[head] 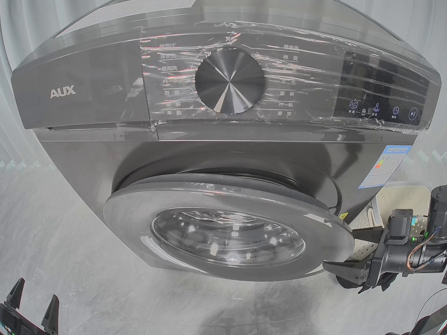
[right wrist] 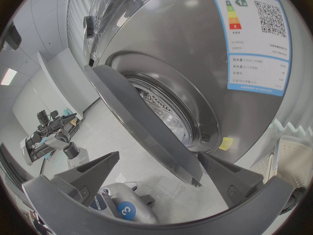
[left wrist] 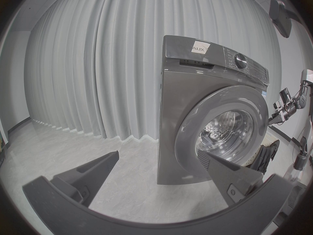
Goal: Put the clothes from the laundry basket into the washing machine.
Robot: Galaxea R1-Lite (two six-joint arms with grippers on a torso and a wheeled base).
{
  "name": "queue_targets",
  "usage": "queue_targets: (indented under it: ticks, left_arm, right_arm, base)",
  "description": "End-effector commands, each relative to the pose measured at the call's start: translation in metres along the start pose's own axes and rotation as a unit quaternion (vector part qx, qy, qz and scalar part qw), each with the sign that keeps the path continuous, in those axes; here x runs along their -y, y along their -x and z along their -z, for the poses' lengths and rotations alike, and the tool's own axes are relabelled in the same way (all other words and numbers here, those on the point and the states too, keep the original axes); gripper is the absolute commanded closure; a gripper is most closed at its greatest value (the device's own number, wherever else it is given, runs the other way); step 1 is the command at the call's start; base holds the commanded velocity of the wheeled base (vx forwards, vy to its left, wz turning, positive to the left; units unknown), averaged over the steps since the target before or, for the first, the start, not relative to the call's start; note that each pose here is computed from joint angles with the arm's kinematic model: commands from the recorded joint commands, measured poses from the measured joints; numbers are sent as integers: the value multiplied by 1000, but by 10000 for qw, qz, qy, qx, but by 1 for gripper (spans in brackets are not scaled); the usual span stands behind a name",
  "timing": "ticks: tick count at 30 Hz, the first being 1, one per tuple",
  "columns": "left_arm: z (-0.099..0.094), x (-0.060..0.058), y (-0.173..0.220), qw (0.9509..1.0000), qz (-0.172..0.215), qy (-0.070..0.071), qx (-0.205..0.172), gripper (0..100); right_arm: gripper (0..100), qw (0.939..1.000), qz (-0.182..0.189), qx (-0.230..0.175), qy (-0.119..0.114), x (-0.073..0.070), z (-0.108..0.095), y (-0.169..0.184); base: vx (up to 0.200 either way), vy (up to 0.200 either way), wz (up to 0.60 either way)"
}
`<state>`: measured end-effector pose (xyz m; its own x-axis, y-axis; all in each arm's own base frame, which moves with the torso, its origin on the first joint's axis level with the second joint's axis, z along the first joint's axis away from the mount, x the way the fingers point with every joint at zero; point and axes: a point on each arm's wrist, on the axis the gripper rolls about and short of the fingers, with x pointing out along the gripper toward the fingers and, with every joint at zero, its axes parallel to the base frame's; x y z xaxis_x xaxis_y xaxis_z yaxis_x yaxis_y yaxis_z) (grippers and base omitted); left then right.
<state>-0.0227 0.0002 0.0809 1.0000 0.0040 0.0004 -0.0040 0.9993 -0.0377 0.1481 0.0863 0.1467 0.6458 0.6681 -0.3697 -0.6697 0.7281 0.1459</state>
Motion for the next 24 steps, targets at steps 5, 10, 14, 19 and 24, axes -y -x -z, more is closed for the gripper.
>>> queue_targets:
  ticks: [5, 10, 14, 19, 24]
  left_arm:
    - [5, 0, 0, 10000, -2, 4, 13, 0]
    - [5, 0, 0, 10000, -2, 4, 13, 0]
    - [5, 0, 0, 10000, -3, 3, 6, 0]
    - [5, 0, 0, 10000, -2, 4, 13, 0]
    - [5, 0, 0, 10000, -2, 4, 13, 0]
  right_arm:
    - [0, 9993, -234, -281, -3, -7, 11, -4]
    - [0, 9990, -408, -170, 69, -13, 25, 19]
    - [0, 9987, -476, -143, 58, -14, 32, 27]
    - [0, 9991, -410, 24, 64, -12, 19, 22]
    - [0, 9997, -134, 211, -20, -1, 3, 17]
  base:
    - [0, 0, 0]
    - [0, 0, 0]
    - [0, 0, 0]
    - [-120, 0, 0]
    - [-200, 0, 0]
